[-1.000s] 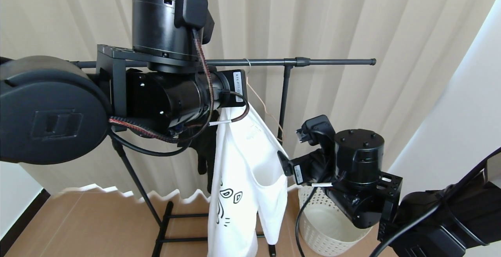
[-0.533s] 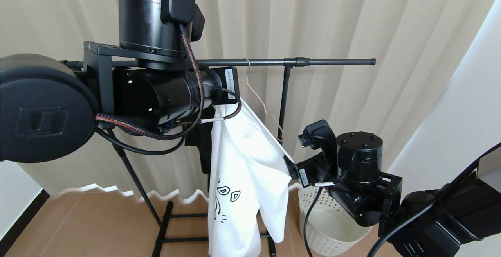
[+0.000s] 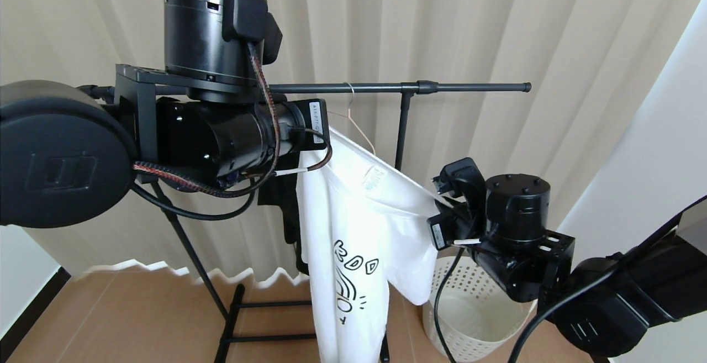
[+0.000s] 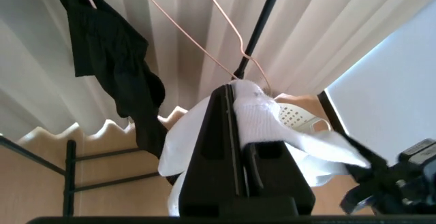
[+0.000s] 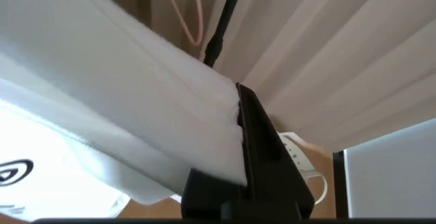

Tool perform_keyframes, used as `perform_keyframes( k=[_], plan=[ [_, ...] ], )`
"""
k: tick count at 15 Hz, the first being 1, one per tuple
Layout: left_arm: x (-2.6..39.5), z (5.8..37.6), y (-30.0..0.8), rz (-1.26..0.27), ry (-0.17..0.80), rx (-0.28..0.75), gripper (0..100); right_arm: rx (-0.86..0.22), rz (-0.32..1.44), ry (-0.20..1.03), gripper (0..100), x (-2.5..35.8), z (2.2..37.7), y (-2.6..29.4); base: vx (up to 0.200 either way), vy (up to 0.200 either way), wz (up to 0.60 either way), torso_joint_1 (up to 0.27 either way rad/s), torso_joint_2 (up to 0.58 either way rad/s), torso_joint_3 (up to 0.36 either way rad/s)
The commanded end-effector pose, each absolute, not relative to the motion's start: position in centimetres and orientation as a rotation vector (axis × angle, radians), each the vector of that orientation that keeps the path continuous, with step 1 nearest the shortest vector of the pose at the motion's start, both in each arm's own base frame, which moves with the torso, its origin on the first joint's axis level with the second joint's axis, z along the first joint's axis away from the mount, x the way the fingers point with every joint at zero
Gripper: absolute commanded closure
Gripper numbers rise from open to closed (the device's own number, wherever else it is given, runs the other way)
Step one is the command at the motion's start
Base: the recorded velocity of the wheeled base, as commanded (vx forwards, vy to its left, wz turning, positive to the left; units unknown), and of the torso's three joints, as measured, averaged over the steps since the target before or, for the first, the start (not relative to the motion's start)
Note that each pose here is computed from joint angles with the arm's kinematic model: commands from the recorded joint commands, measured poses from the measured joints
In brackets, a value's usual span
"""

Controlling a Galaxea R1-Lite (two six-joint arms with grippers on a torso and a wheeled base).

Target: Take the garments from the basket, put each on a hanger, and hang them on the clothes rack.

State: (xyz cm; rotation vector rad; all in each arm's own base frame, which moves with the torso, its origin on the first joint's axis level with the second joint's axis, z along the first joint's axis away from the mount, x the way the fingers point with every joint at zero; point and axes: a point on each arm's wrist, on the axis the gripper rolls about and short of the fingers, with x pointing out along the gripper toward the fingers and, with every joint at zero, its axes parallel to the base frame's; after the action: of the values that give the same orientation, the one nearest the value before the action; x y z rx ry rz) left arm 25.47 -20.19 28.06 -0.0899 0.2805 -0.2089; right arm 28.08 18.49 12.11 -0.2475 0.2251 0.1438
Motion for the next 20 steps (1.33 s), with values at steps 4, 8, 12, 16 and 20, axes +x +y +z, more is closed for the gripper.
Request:
perform_keyframes(
  k=[4, 8, 12, 16, 20],
  plan=[
    [27.7, 24.2, -20.6, -0.167, 0.400, -0.011, 100, -0.131, 0.174, 0.037, 100, 26.3, 19.4, 15.4, 0.000, 0.000, 0.00, 0.000, 0.00, 0.000],
    [27.1, 23.2, -21.2, -0.177, 0.429, -0.009, 100, -0.079, 0.191, -0.043, 100, 25.1, 21.8, 15.4, 0.000, 0.000, 0.00, 0.000, 0.00, 0.000],
    [23.7, 25.5, -19.0, -0.196, 0.383, -0.032, 100, -0.057, 0.185, -0.082, 100, 25.1, 23.0, 15.6, 0.000, 0.000, 0.00, 0.000, 0.00, 0.000],
    [20.5, 25.2, -17.5, -0.239, 0.393, -0.008, 100, -0.047, 0.220, -0.087, 100, 24.8, 23.1, 16.6, 0.000, 0.000, 0.00, 0.000, 0.00, 0.000],
    [20.6, 25.6, -17.8, -0.250, 0.379, -0.015, 100, -0.059, 0.220, -0.066, 100, 24.4, 22.5, 16.4, 0.000, 0.000, 0.00, 0.000, 0.00, 0.000]
  ],
)
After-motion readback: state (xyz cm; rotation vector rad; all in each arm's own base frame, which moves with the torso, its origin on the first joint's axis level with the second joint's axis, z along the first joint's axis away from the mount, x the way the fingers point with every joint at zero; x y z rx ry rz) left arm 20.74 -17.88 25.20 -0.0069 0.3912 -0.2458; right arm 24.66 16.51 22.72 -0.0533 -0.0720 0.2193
